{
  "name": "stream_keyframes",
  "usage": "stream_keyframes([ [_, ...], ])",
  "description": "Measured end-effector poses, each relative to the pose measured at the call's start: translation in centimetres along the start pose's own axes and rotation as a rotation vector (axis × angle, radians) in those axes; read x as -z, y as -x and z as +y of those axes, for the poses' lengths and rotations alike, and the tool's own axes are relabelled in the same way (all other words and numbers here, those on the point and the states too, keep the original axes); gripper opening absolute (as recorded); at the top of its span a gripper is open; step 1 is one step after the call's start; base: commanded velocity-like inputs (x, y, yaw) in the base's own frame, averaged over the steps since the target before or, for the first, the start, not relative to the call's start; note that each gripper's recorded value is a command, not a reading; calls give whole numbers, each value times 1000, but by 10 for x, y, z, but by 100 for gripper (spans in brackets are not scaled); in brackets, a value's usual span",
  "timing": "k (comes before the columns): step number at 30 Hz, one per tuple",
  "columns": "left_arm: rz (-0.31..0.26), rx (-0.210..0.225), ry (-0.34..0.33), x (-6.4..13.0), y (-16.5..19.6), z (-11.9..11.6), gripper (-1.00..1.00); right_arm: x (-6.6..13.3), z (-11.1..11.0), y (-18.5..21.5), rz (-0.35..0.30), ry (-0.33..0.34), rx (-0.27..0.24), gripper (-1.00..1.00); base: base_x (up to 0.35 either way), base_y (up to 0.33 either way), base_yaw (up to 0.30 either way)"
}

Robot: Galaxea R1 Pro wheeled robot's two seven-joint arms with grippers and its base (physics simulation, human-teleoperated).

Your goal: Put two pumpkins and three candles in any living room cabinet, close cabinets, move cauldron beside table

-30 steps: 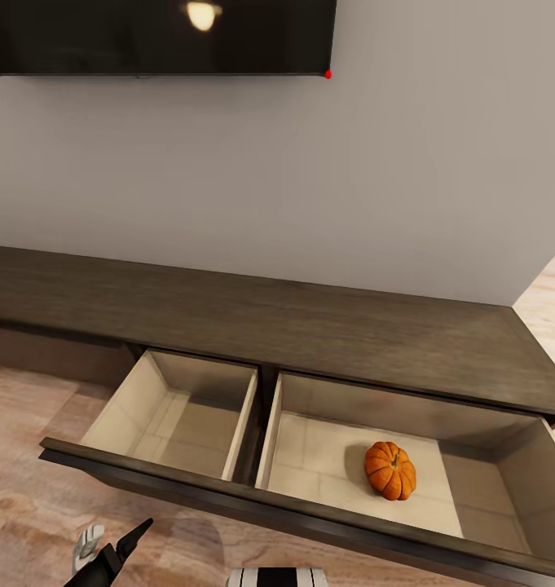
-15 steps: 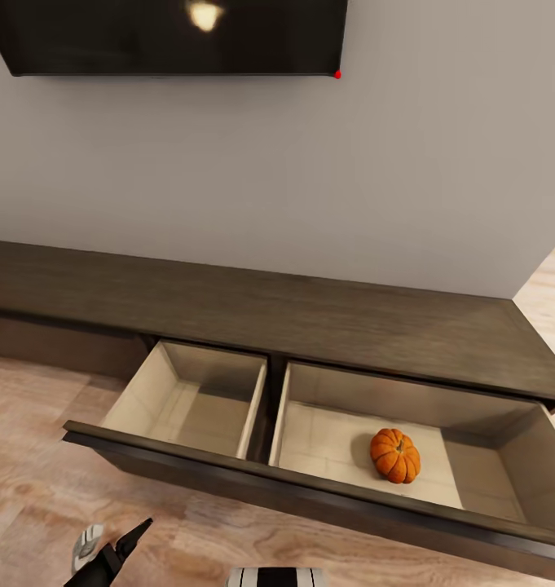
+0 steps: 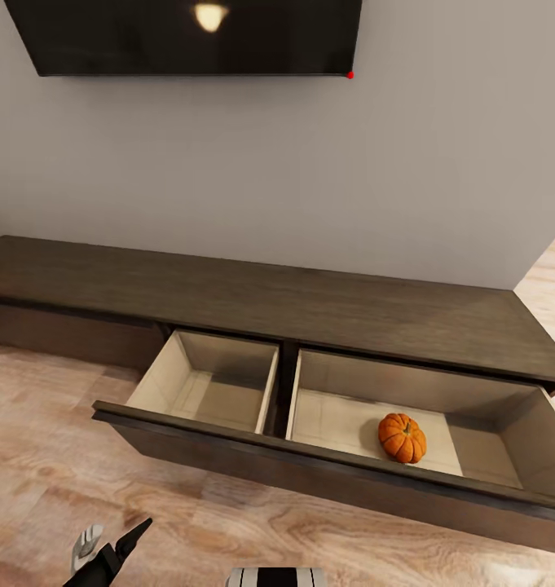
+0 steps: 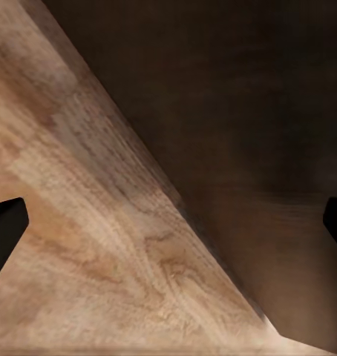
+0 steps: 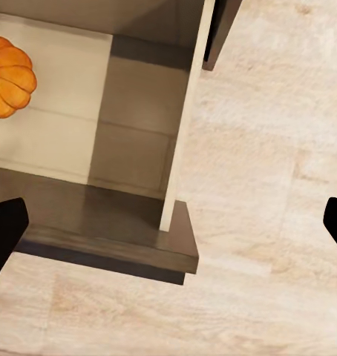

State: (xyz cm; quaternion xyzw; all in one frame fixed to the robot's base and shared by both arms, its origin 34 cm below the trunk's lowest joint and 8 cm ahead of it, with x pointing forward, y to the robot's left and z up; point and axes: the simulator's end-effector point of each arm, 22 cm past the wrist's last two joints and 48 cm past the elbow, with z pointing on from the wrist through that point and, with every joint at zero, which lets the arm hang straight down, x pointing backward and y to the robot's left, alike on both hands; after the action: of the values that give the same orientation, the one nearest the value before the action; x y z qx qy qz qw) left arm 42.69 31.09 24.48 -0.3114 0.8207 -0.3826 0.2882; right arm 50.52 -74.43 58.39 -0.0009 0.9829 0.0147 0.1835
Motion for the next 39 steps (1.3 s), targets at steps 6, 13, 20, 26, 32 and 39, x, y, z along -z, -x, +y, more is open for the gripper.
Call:
stream_keyframes([
  [6, 0, 0, 1, 0, 0, 0, 100, 15, -10, 0, -9, -27, 7, 100, -3, 2, -36],
  [13, -1, -2, -3, 0, 1, -1, 100, 37, -25, 3, -74, -45, -25, 100, -240, 116, -273],
  [20, -3, -3, -5, 0, 1, -2, 100, 42, -27, 3, -78, -52, -25, 100, -67, 37, -104],
  [26, -3, -3, -5, 0, 2, -2, 100, 44, -28, 3, -78, -55, -25, 100, -8, 4, -111],
  [32, -3, -3, -5, 0, 1, -2, 100, 45, -29, 2, -79, -56, -26, 100, -1, 1, -267],
  [39, -3, -3, -5, 0, 2, -2, 100, 45, -29, 2, -78, -57, -26, 100, 0, 0, -296],
])
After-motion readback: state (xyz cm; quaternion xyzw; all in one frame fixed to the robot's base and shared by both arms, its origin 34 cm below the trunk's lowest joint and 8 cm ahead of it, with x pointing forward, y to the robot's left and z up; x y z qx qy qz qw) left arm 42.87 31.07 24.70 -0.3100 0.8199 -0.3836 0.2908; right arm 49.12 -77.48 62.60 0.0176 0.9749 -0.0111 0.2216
